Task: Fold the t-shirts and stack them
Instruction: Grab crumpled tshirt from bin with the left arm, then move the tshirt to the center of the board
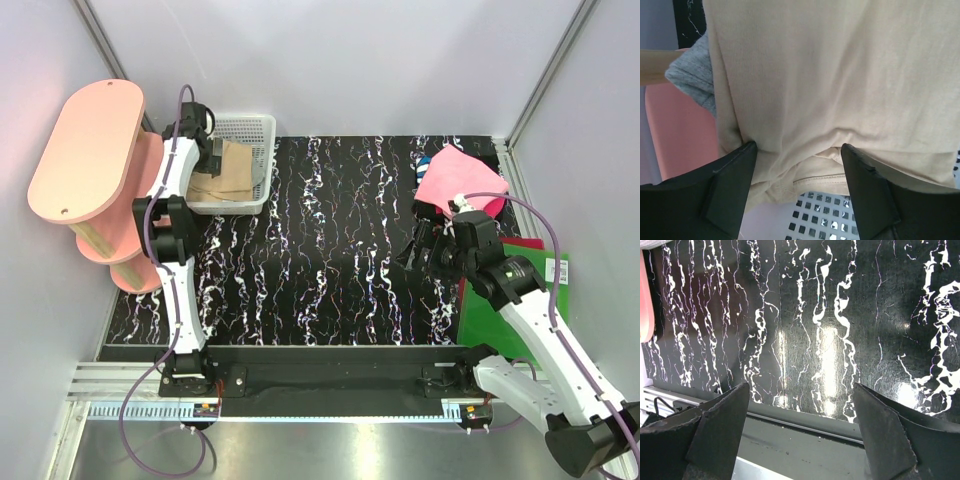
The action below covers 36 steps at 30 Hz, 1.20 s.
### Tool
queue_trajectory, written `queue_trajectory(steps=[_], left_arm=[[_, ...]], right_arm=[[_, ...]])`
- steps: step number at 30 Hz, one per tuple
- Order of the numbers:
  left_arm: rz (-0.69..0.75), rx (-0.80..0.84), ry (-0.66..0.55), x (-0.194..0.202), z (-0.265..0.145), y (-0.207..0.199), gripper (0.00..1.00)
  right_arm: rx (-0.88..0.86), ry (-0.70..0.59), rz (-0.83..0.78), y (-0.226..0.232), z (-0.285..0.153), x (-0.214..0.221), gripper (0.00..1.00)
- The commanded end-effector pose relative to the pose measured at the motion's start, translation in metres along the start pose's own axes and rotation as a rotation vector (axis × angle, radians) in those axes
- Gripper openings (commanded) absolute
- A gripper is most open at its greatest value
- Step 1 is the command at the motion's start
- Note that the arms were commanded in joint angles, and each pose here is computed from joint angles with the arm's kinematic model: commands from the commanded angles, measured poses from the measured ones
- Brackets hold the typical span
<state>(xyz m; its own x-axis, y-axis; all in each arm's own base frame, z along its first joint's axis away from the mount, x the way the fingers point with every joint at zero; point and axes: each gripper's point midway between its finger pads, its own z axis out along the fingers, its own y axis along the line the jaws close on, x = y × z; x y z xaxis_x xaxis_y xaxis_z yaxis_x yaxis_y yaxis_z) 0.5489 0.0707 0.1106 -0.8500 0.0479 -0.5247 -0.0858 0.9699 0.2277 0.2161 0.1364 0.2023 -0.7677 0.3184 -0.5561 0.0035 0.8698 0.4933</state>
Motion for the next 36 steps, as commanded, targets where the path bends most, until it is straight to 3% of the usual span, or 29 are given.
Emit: queue_trajectory(steps=[1, 4, 5, 6, 7, 11, 14, 17, 20, 23, 26, 33, 36], left_arm=[[0.000, -0.059, -0.009, -0.001, 0.013, 0.011, 0.66], [0.016, -0.061, 0.002, 0.003, 0.016, 0.011, 0.46], [0.023, -0.067, 0.006, 0.004, 0.016, 0.012, 0.20], [0.025, -0.071, 0.008, 0.005, 0.015, 0.013, 0.07], [0.030, -0.074, 0.010, 0.005, 0.014, 0.014, 0.00], [0.034, -0.020, -0.021, 0.000, -0.011, 0.008, 0.00], [0.073, 0.078, -0.124, -0.023, -0.068, -0.016, 0.00], [0.168, 0.158, -0.290, -0.050, -0.157, -0.050, 0.00], [0.284, 0.239, -0.525, -0.065, -0.283, -0.091, 0.00], [0.328, 0.297, -0.700, -0.064, -0.372, -0.101, 0.00], [0.381, 0.392, -0.784, -0.044, -0.426, -0.111, 0.00], [0.646, 0.624, -0.773, 0.049, -0.473, -0.155, 0.00], [0.737, 0.727, -0.669, 0.090, -0.469, -0.174, 0.00]], right_arm=[[-0.045, -0.007, 0.004, 0.006, -0.006, 0.004, 0.91], [-0.051, -0.006, 0.009, 0.006, -0.006, 0.006, 0.89], [-0.049, -0.003, 0.014, 0.005, -0.006, 0.008, 0.88], [-0.054, -0.007, 0.014, 0.006, -0.007, 0.008, 0.87], [-0.053, 0.000, 0.014, 0.005, -0.006, 0.010, 0.86], [-0.059, -0.003, 0.017, 0.005, -0.007, 0.011, 0.82], [-0.078, -0.006, 0.013, 0.008, -0.008, 0.010, 0.79], [-0.090, -0.009, 0.004, 0.010, -0.008, 0.010, 0.75], [-0.098, -0.016, -0.003, 0.010, -0.010, 0.010, 0.73], [-0.106, -0.028, -0.010, 0.011, -0.013, 0.010, 0.71], [-0.107, -0.037, -0.015, 0.010, -0.016, 0.010, 0.70], [-0.104, -0.070, -0.023, 0.010, -0.026, 0.004, 0.68], [-0.102, -0.069, -0.014, 0.009, -0.026, 0.005, 0.67]])
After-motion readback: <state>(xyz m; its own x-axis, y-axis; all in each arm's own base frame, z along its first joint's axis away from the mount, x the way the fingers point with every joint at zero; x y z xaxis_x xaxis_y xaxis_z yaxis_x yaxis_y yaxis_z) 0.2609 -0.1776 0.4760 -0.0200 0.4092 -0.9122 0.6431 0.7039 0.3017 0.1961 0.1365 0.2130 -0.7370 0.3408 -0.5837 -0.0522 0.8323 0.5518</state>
